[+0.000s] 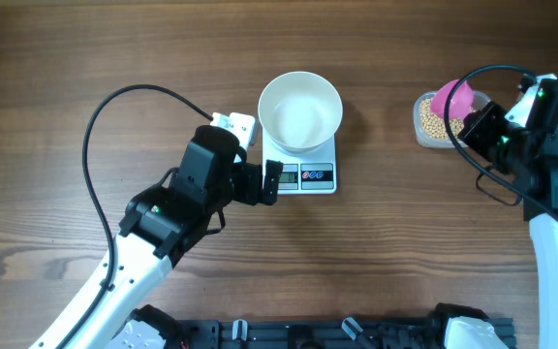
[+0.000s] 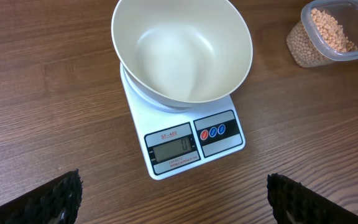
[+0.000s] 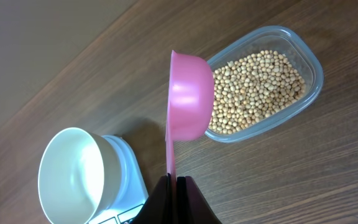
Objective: Scoop item into bowl and weigh 150g on scale
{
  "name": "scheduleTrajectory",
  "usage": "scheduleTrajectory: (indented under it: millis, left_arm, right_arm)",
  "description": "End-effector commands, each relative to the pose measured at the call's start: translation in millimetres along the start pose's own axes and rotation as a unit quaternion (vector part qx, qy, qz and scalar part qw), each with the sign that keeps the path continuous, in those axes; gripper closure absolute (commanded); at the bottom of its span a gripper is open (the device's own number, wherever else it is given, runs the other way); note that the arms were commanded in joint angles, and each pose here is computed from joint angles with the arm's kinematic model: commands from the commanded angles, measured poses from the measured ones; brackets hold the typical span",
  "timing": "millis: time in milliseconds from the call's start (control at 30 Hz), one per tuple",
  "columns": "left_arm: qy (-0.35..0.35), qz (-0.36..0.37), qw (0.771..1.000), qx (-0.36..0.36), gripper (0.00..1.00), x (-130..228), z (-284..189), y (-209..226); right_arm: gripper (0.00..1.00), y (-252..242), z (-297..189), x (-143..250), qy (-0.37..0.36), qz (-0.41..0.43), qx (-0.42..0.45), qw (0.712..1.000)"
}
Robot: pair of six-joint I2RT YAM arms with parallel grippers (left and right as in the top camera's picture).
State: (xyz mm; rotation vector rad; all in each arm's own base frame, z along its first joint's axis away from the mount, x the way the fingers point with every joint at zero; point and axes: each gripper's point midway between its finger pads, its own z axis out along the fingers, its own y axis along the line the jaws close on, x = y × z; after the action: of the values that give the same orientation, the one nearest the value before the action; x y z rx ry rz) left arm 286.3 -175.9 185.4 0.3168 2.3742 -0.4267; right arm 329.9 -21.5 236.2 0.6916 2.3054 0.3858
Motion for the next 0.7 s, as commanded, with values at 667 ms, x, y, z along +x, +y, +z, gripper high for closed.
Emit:
scheduleTrajectory:
  millis: [667]
  left_arm:
    - [-0.004,0.003,1.0,0.007,0.0,-5.0,-1.2,-4.6]
  right_arm:
    - [0.96,-0.5,-3.3,-8.7,-0.017,0.0,0.008,1.0]
